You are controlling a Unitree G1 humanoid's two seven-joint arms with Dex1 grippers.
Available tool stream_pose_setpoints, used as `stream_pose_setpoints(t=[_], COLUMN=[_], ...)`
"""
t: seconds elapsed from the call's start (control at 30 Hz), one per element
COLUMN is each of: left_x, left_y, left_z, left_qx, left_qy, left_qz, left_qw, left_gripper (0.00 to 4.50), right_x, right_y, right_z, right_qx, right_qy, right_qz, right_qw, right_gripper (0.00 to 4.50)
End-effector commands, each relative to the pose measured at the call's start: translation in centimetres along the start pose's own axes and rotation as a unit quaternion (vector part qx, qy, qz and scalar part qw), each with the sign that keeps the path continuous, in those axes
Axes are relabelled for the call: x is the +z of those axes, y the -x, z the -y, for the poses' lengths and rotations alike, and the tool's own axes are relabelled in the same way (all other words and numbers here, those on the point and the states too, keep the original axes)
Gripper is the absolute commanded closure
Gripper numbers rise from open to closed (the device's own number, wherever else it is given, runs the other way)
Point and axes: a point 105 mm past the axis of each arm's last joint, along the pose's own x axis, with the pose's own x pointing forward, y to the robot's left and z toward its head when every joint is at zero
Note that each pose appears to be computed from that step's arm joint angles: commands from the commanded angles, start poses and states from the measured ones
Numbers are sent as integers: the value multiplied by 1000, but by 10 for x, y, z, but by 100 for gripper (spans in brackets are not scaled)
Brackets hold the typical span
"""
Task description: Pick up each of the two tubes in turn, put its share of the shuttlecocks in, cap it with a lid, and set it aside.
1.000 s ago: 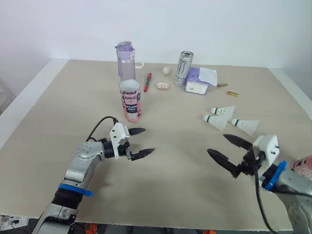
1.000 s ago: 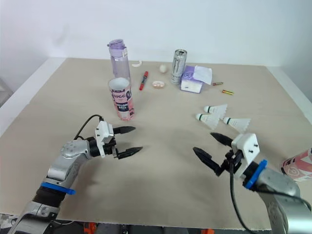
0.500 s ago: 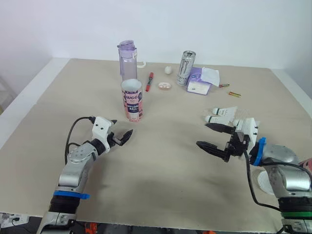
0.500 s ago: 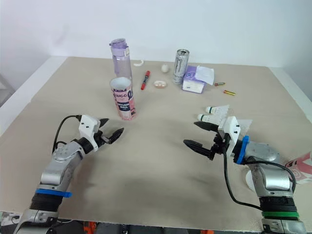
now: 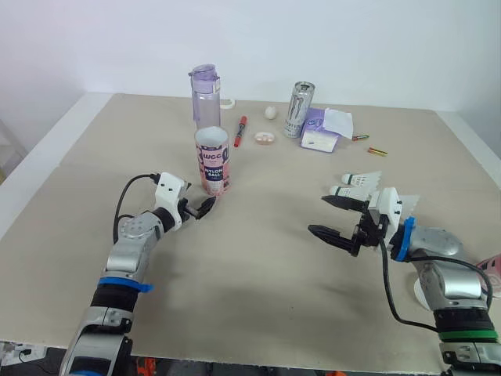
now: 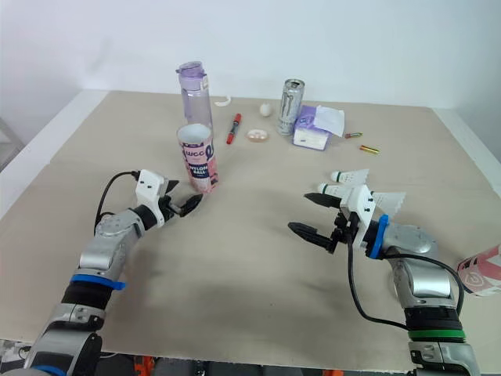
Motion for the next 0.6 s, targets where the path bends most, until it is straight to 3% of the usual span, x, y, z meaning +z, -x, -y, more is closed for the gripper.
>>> stream_pose_setpoints(t=[0.03,0.6], left_x=[11,20], left_y=[-6,-32], left_z=[-1,-10], left_qx=[-14,-45], left_qy=[-17,-46], left_qz=[16,6], left_qw=[1000,998], left_gripper=[0,0], right_x=[11,15], right_y=[-2,-11], right_z=[4,0], right_qx=[-5,-3], right_qy=[20,20], right_qz=[14,21], right_qw=[1000,1000], right_gripper=[5,5])
